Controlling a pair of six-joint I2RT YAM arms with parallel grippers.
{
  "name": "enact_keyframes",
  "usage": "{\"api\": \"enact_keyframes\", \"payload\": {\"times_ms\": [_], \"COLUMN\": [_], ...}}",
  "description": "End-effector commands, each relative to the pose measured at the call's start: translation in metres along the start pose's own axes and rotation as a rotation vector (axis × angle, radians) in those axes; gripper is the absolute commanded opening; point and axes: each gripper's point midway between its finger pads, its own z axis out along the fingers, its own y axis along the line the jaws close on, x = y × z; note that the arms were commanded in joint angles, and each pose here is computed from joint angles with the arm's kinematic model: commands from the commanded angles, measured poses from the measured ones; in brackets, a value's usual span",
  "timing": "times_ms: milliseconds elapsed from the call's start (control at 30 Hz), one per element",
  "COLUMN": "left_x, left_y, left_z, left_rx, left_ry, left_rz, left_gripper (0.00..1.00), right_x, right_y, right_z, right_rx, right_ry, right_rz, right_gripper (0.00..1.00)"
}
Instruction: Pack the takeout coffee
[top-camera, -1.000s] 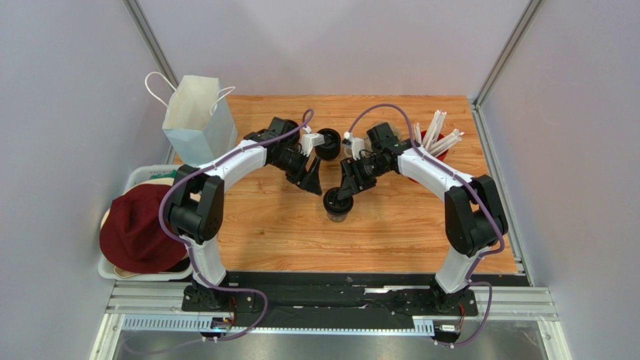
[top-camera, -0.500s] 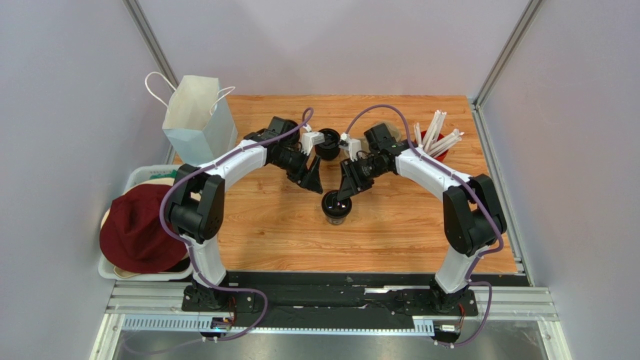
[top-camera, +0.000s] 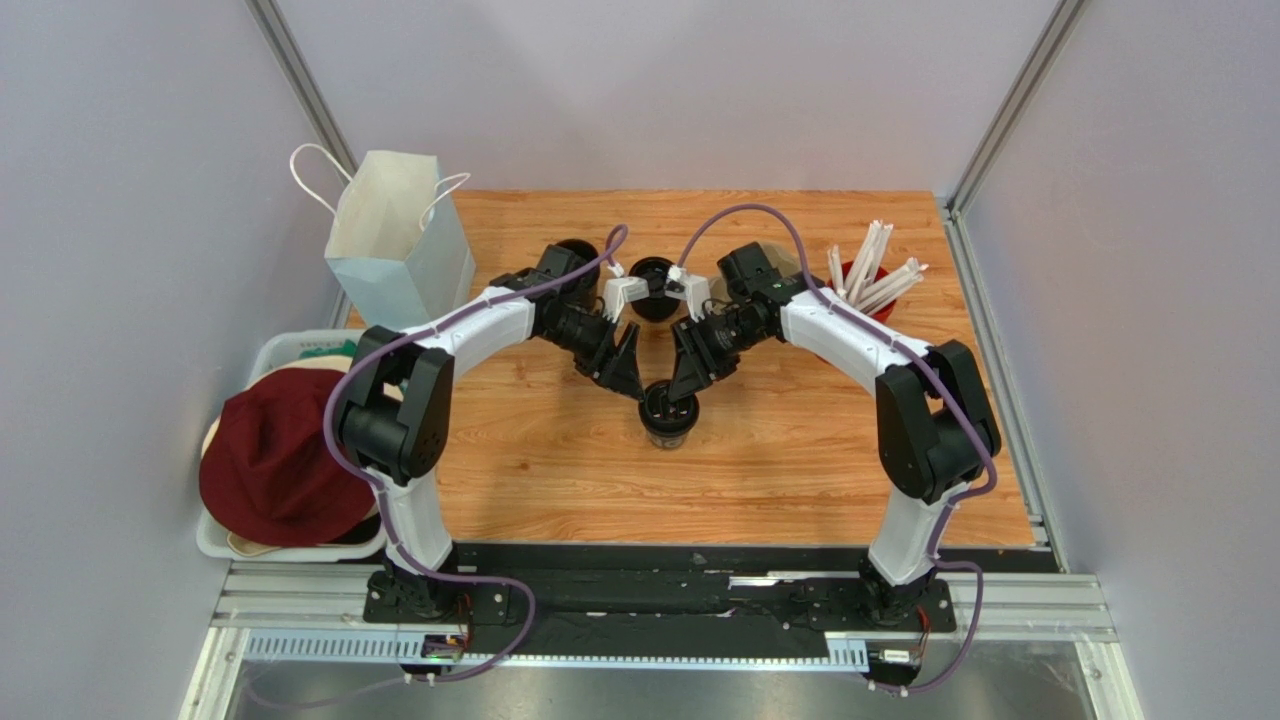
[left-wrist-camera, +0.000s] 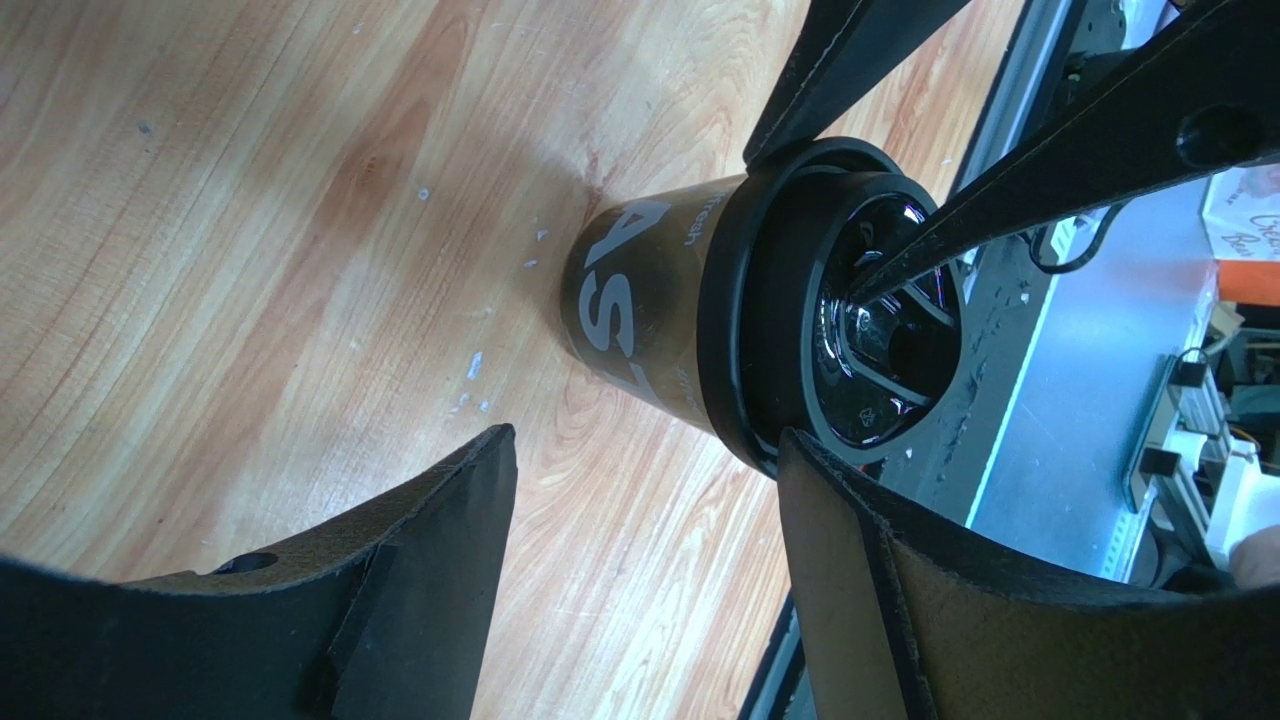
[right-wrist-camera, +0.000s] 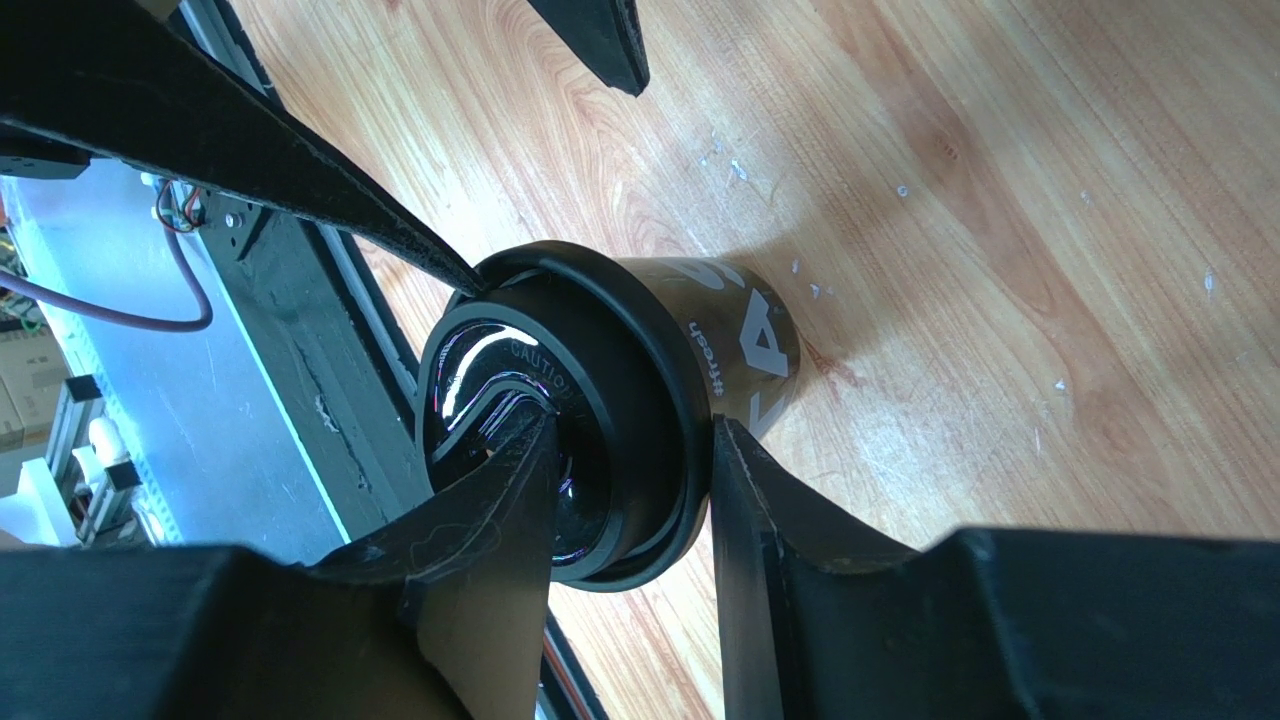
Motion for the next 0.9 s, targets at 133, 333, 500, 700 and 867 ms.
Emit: {"api": "enact_keyframes", "payload": {"times_ms": [133,333,500,700,867], "left_x": [0.004,0.016,0.034,0.048,0.055], "left_y": [0.002,0.02,0.039,0.049,0.053], "left_z": [0.013,0.019,0.025,0.031,0.035], "left_rx": [0.003,-0.075,-0.14,-0.164,-0.199], "left_ry": [0.024,0.066,0.121,0.18,0.239], "left_rz": [0.056,0.036,0.003,-0.041,-0.038], "left_gripper": [0.7,0.66,0.6,0.56,0.54], "right_x": [0.011,0.015,0.018,0.021,0.023], "right_y": [-0.019,-0.02,-0.022,-0.025,-0.026], "right_z": [0.01,0.012,0.014,0.017,0.018], "right_rx": [0.075,0.088,0.105,0.12,0.132], "right_ry": [0.052,0.062,0.075,0.09,0.098], "right_rz": [-0.054,-0.074,-0.09,-0.1,-0.102], "right_gripper": [0.35,0.35,0.35,0.34,0.34]}}
